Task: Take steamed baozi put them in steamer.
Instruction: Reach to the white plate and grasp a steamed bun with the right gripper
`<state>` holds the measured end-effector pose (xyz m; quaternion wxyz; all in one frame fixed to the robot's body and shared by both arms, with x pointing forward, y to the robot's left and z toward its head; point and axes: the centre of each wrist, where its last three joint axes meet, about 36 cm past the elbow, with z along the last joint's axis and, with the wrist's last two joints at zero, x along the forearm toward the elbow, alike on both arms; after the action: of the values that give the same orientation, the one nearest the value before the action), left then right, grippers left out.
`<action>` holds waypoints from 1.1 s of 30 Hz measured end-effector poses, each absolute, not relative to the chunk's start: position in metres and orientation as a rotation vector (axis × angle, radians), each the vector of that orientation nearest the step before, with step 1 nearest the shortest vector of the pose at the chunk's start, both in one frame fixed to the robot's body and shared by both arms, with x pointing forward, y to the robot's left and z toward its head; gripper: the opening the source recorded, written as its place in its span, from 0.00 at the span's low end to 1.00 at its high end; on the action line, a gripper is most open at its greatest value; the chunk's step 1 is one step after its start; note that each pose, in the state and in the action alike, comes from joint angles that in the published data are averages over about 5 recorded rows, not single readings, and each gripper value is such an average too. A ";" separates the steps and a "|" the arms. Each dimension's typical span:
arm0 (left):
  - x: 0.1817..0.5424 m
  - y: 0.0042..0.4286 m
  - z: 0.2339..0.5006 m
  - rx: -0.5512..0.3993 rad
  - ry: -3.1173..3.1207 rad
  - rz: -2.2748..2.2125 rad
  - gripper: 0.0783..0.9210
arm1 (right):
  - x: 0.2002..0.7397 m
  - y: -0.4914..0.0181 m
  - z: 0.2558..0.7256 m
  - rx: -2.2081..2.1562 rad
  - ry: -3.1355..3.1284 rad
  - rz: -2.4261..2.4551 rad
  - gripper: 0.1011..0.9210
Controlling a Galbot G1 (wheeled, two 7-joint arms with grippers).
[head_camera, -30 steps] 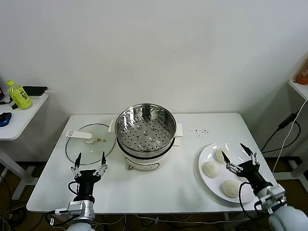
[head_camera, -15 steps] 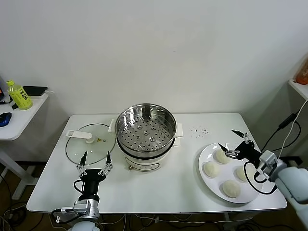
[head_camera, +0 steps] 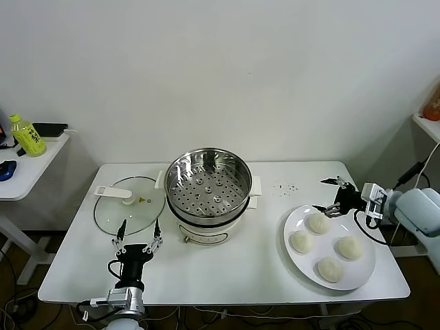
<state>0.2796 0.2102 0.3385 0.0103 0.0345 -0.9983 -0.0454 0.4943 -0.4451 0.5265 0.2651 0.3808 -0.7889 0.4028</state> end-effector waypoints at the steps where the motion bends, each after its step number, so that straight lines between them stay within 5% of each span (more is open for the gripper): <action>1: 0.279 0.210 0.339 0.107 -3.115 -0.142 0.88 | 0.499 -0.446 0.528 1.048 -2.102 1.091 0.88; 33: 0.282 0.221 0.353 0.135 -3.131 -0.160 0.88 | 0.635 -0.406 0.518 1.290 -1.419 1.231 0.88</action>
<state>0.2821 0.2208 0.3528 0.0019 0.0430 -0.9978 -0.0510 0.6354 -0.4060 0.5184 0.4180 0.5141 -0.5658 0.4907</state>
